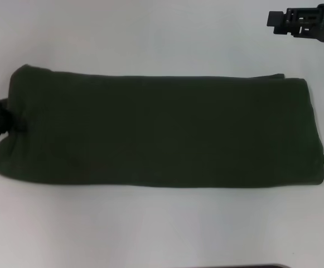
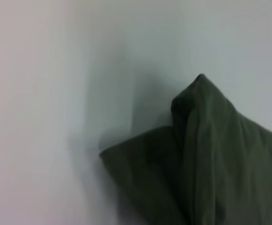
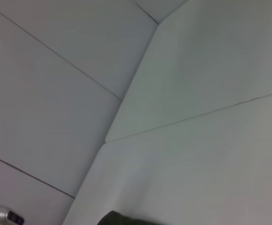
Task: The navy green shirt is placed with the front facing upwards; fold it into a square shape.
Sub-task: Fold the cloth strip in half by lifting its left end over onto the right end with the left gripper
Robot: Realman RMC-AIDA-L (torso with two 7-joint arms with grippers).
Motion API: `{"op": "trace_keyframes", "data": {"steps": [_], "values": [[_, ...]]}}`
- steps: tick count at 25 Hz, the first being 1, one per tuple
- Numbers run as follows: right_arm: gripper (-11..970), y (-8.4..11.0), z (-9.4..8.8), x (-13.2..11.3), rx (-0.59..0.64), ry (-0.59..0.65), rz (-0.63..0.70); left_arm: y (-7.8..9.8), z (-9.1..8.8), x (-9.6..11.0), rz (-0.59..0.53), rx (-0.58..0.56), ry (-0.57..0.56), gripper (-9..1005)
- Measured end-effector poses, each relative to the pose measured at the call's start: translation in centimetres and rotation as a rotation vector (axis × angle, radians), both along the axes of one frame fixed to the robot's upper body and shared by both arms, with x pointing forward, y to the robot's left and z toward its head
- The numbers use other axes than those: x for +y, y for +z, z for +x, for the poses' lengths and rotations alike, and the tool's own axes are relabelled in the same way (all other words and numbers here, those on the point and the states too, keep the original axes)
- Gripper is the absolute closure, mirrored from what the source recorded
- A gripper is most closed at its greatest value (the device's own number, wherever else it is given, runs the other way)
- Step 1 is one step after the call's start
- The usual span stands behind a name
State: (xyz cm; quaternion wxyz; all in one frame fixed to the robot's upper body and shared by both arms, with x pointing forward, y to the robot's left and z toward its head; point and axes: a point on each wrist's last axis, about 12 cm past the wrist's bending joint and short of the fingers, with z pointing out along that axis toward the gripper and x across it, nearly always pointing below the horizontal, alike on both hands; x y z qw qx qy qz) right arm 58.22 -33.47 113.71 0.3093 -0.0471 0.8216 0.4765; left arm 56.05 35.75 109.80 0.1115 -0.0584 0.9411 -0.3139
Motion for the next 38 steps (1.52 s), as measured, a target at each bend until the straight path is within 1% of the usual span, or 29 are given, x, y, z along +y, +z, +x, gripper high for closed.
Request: {"op": "trace_keyframes", "data": {"steps": [4,10,13,17,21,24,28,32,38], "values": [[433,0.0,0.0,0.0,0.002,0.002,-0.002,0.6,1.9,-1.3,0.026,-0.041,-0.012,880],[433,-0.1,-0.1,0.0,0.006,0.005,-0.006,1.3,4.0,-3.3,0.045,-0.085,-0.048,880],[433,0.0,-0.1,-0.4,0.009,0.004,-0.021,2.1,4.6,-3.3,0.056,-0.095,-0.055,880],[432,-0.4,-0.3,-1.3,0.039,0.014,-0.094,2.6,4.5,-2.6,0.06,-0.087,-0.045,880],[433,-0.4,-0.4,-2.5,0.08,0.036,-0.201,2.4,4.1,-2.0,0.06,-0.075,-0.037,879],[433,-0.2,-0.5,-2.9,0.124,0.063,-0.245,2.3,3.8,-2.0,0.055,-0.062,-0.043,879],[433,0.6,-0.3,-2.4,0.175,0.121,-0.313,2.3,3.6,-2.0,0.045,-0.048,-0.059,879],[432,1.4,0.5,-1.6,0.202,0.141,-0.394,2.6,3.5,-1.9,0.037,-0.043,-0.069,879],[432,1.8,0.7,-1.1,0.208,0.162,-0.402,3.0,3.2,-1.7,0.023,-0.035,-0.083,879]]}}
